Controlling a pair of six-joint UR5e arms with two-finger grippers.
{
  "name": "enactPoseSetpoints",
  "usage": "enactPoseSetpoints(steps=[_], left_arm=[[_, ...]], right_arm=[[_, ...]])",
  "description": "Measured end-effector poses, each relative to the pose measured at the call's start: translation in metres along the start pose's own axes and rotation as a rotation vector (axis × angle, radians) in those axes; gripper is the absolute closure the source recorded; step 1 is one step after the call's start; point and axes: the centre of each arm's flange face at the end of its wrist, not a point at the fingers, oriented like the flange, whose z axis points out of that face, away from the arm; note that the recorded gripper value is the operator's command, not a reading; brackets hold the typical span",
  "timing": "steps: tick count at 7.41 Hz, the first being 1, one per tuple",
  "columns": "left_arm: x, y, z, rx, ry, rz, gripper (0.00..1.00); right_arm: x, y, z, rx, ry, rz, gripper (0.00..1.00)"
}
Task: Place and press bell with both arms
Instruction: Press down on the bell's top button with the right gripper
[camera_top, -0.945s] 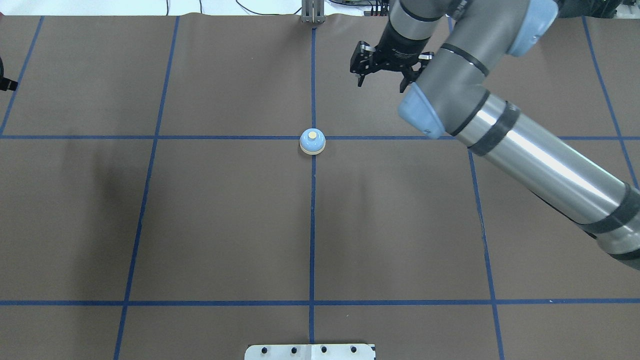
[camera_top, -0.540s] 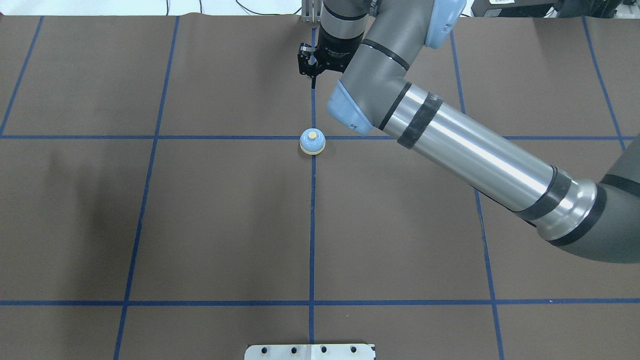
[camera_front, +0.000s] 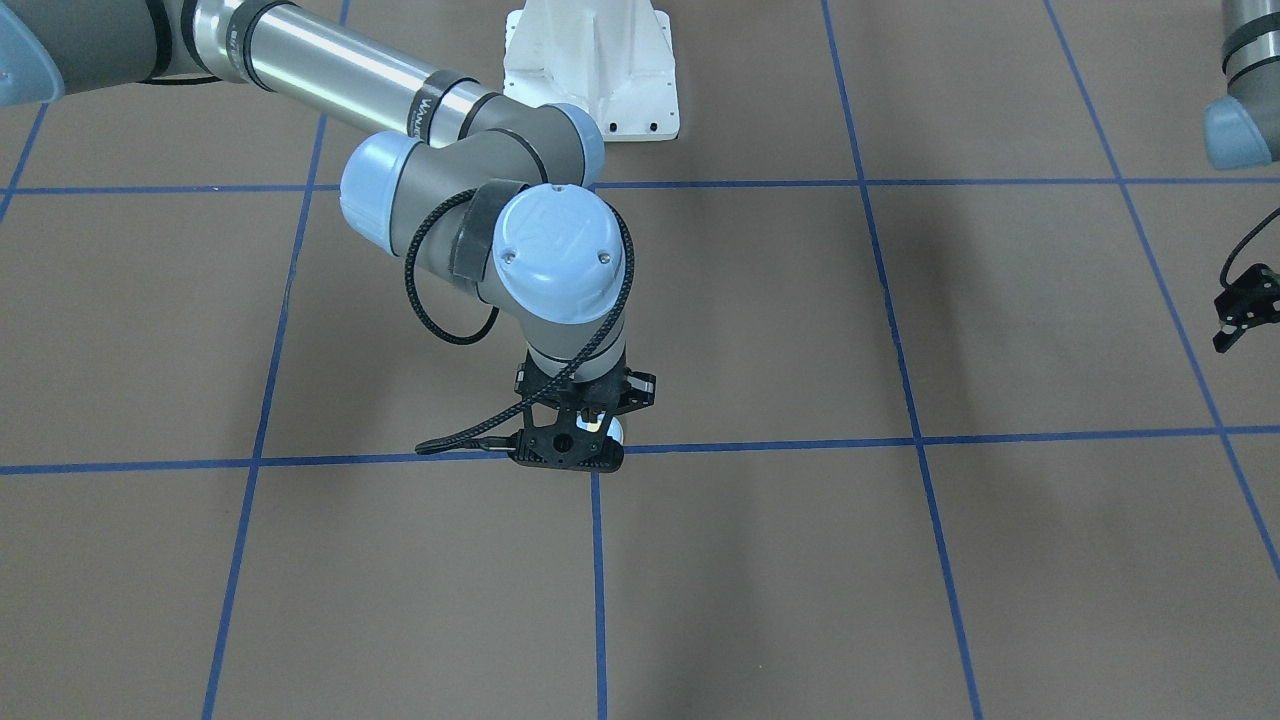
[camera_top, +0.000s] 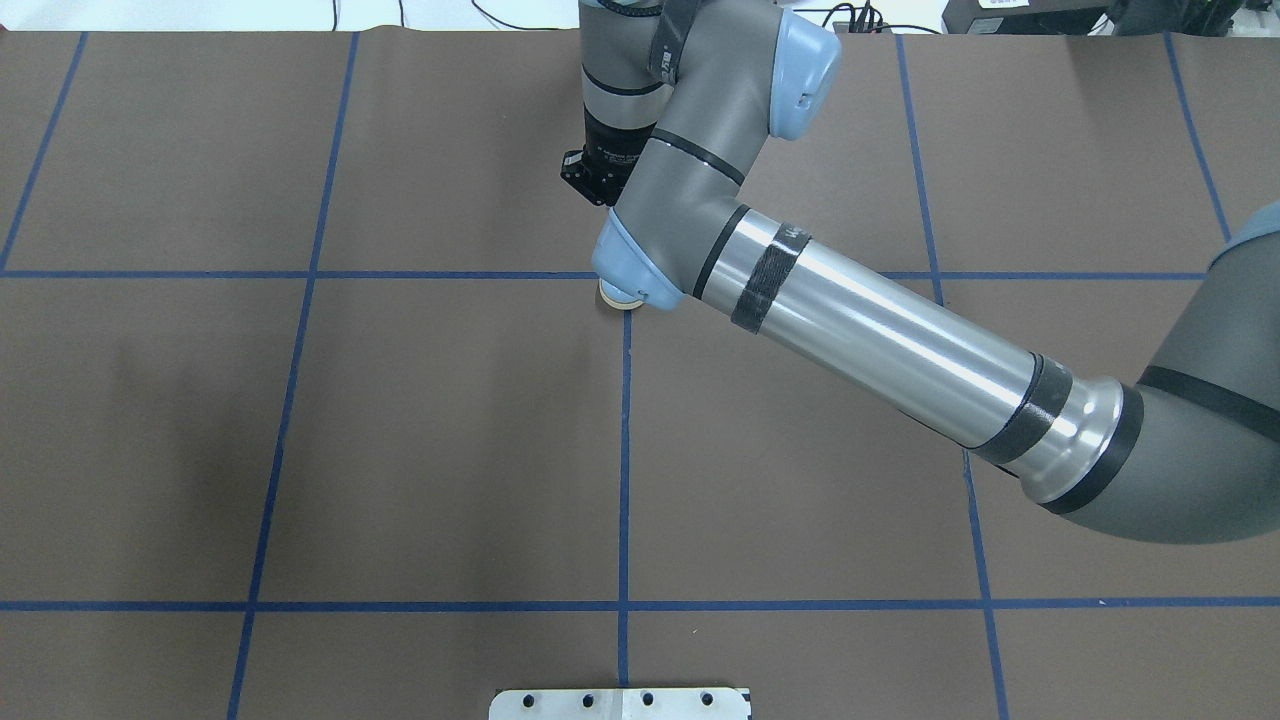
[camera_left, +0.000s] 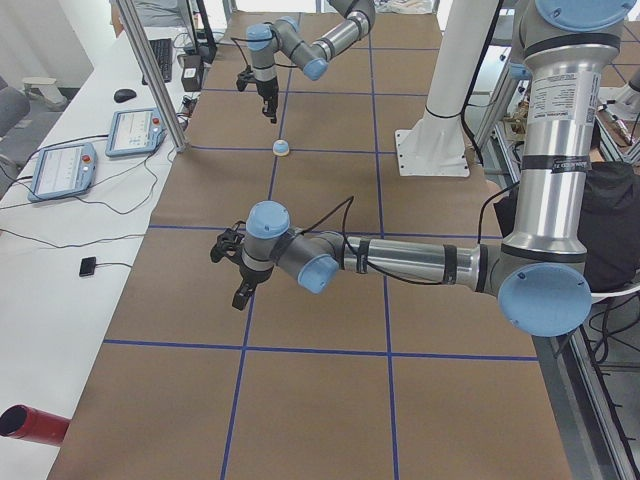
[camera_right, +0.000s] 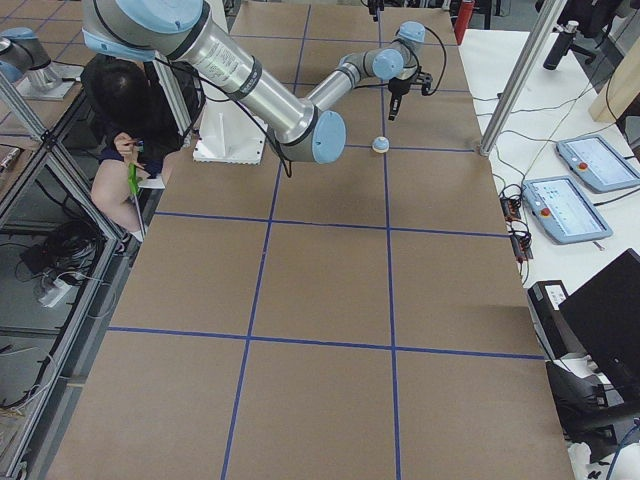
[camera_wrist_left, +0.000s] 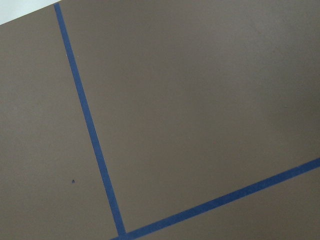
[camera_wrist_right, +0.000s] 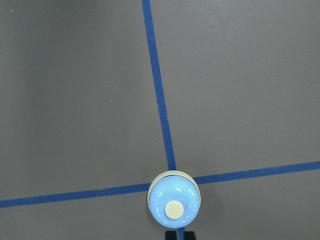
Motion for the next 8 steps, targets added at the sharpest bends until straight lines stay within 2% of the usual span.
enactPoseSetpoints(steps=[3,8], left_arm=[[0.004,0.0,-0.001,-0.02,-0.007,-0.007,0.0],[0.003,0.0,0.002,-0.025,-0.011,-0.008,0.0]], right_arm=[[0.0,0.001,0.03,0.007,0.032,-0.015,1.0],[0.0,0.0,0.063,0.02,0.028,-0.038,1.0]])
